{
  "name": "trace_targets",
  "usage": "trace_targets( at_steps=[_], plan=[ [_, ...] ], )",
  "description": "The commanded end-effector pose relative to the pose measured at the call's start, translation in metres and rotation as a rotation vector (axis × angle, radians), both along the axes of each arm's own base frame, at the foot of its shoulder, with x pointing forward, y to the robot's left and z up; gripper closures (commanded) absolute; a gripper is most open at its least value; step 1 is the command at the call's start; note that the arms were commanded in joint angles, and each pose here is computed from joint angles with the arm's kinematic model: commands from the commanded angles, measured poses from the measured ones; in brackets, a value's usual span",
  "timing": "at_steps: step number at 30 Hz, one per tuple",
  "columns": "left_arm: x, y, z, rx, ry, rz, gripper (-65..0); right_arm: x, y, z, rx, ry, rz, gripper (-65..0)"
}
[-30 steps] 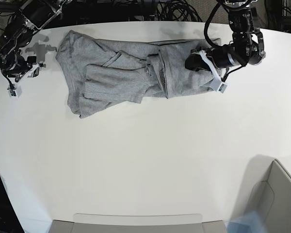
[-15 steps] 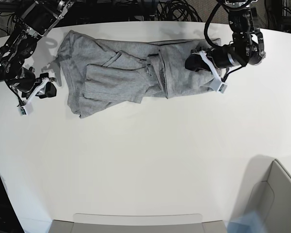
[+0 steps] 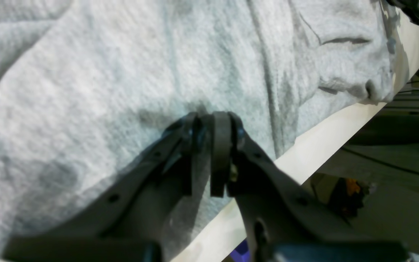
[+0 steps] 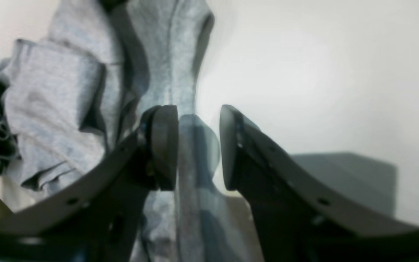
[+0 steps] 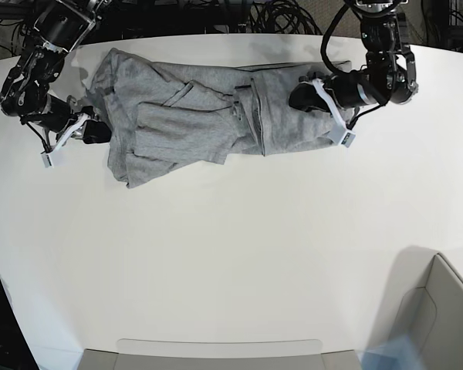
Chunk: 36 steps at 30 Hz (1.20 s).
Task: Fold the T-shirt properly
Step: 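Grasp the strip's other end with the right gripper, then fold the grasped end over onto the shirt with the right gripper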
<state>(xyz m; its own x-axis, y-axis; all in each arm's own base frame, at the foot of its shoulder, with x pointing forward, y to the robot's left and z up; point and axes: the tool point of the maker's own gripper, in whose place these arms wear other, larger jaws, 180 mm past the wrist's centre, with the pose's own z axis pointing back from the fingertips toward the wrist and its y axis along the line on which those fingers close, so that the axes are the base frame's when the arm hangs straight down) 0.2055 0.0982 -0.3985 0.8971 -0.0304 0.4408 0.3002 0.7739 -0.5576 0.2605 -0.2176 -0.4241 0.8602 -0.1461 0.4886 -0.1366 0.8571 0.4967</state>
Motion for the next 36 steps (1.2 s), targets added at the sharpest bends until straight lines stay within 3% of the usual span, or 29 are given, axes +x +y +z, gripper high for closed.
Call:
trace_targets(
  at_steps=[1,14,20,22,25,30,36],
  plan=[
    [0.006,-0.001,0.008,-0.015,-0.034,0.000,-6.5,-0.044,0.004,-0.033,-0.097,0.208,0.119,-20.5],
    [0.006,-0.001,0.008,-0.015,-0.034,0.000,-6.5,-0.053,0.104,-0.047,-0.014,0.233,0.371,-20.4],
    [0.006,-0.001,0.008,-0.015,-0.034,0.000,-6.5,-0.052,0.124,-0.045,0.000,0.223,0.417,-18.2],
    [0.006,-0.001,0.008,-0.016,-0.034,0.000,-6.5,-0.051,0.125,-0.045,0.000,0.220,0.417,-13.0],
    [0.007,-0.001,0.009,-0.015,-0.038,-0.001,-6.5,-0.051,0.123,-0.045,-0.001,0.223,0.412,0.0],
    [0.007,-0.003,0.011,-0.024,-0.044,-0.004,-6.5,-0.037,0.117,-0.039,0.008,0.170,0.365,0.0],
    [0.014,-0.011,0.030,-0.028,-0.113,-0.014,-6.7,-0.006,0.060,-0.023,0.004,0.091,0.138,0.0]
  ],
)
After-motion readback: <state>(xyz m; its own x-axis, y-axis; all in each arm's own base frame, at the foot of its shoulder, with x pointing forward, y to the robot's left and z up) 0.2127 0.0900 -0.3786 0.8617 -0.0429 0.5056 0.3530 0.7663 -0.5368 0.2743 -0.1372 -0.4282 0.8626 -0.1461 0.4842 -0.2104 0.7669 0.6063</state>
